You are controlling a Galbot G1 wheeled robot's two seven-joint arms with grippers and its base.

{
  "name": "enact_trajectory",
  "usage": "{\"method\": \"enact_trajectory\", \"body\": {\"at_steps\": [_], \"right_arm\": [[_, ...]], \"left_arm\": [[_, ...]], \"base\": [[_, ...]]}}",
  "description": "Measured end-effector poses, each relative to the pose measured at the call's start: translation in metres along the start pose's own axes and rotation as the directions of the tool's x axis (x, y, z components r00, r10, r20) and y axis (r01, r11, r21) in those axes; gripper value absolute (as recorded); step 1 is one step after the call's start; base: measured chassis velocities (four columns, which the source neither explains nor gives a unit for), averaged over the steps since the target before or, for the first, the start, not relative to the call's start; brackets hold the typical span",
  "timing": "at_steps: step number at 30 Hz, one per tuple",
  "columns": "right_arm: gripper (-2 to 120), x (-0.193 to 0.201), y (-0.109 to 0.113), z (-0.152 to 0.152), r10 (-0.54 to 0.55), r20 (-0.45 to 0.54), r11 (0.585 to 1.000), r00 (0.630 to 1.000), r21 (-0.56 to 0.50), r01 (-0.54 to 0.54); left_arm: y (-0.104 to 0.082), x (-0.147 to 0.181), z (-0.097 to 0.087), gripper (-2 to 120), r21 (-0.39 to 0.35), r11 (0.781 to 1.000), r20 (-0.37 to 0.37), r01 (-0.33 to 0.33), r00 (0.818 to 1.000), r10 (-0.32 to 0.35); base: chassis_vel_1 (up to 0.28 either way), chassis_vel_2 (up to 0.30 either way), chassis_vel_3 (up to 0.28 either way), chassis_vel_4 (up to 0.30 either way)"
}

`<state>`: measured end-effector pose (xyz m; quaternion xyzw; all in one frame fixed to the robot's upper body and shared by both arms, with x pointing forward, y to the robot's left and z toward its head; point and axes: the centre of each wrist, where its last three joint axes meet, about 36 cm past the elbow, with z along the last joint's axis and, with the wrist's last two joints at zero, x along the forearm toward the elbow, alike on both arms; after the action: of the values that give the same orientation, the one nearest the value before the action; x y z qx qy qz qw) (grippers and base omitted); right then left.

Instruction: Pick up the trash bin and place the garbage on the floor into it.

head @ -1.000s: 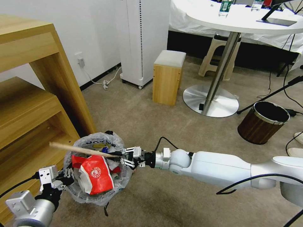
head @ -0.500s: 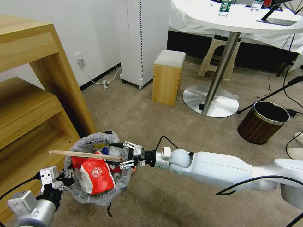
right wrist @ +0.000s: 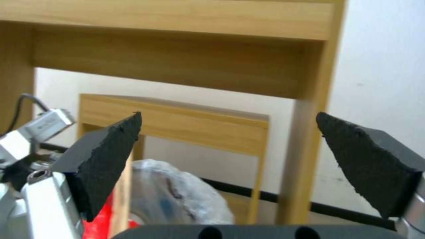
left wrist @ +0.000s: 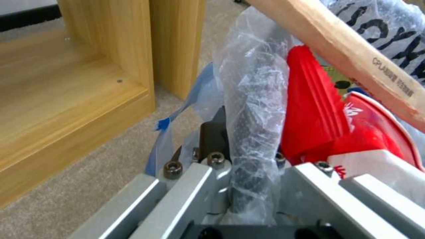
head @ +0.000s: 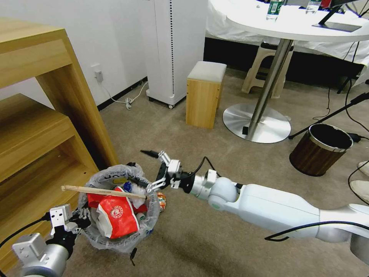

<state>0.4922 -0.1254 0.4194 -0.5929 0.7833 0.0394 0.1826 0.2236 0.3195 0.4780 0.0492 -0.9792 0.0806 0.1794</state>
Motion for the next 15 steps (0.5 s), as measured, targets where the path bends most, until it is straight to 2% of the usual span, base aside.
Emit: {"method": "enact_trajectory", "body": {"at_steps": [6, 9, 10, 12, 13, 15], "right_arm": [[100, 0.039, -0.002, -0.009, 0.098, -0.002, 0.995, 0.995, 0.005, -0.098], [100, 0.09, -0.008, -0.008, 0.149, -0.07, 0.989, 0.986, 0.038, -0.146], [100, 0.09, -0.008, -0.008, 0.149, -0.07, 0.989, 0.986, 0.038, -0.146], [100, 0.129, -0.013, -0.004, 0.17, -0.131, 0.985, 0.977, 0.061, -0.163], [100, 0.129, -0.013, -0.004, 0.17, -0.131, 0.985, 0.977, 0.061, -0.163], [100, 0.169, -0.019, 0.005, 0.189, -0.201, 0.981, 0.961, 0.085, -0.175]], "left_arm": [[0.0, 0.0, 0.001, 1, -0.001, 1.0, 0.0, 0.002, 1.0, -0.002], [0.0, -0.001, 0.001, 1, -0.001, 1.0, 0.002, 0.001, 1.0, -0.001], [0.0, -0.001, 0.001, 1, -0.001, 1.0, 0.002, 0.001, 1.0, -0.001], [-0.001, -0.001, 0.0, 1, 0.002, 1.0, 0.004, -0.002, 1.0, 0.002], [-0.001, -0.001, 0.0, 1, 0.002, 1.0, 0.004, -0.002, 1.0, 0.002], [-0.002, -0.002, 0.001, 1, 0.003, 1.0, 0.005, -0.004, 1.0, 0.004]], "base": [[0.0, 0.0, 0.0, 0.0], [0.0, 0.0, 0.0, 0.0], [0.0, 0.0, 0.0, 0.0], [0.0, 0.0, 0.0, 0.0], [0.0, 0.0, 0.0, 0.0], [0.0, 0.0, 0.0, 0.0]]}}
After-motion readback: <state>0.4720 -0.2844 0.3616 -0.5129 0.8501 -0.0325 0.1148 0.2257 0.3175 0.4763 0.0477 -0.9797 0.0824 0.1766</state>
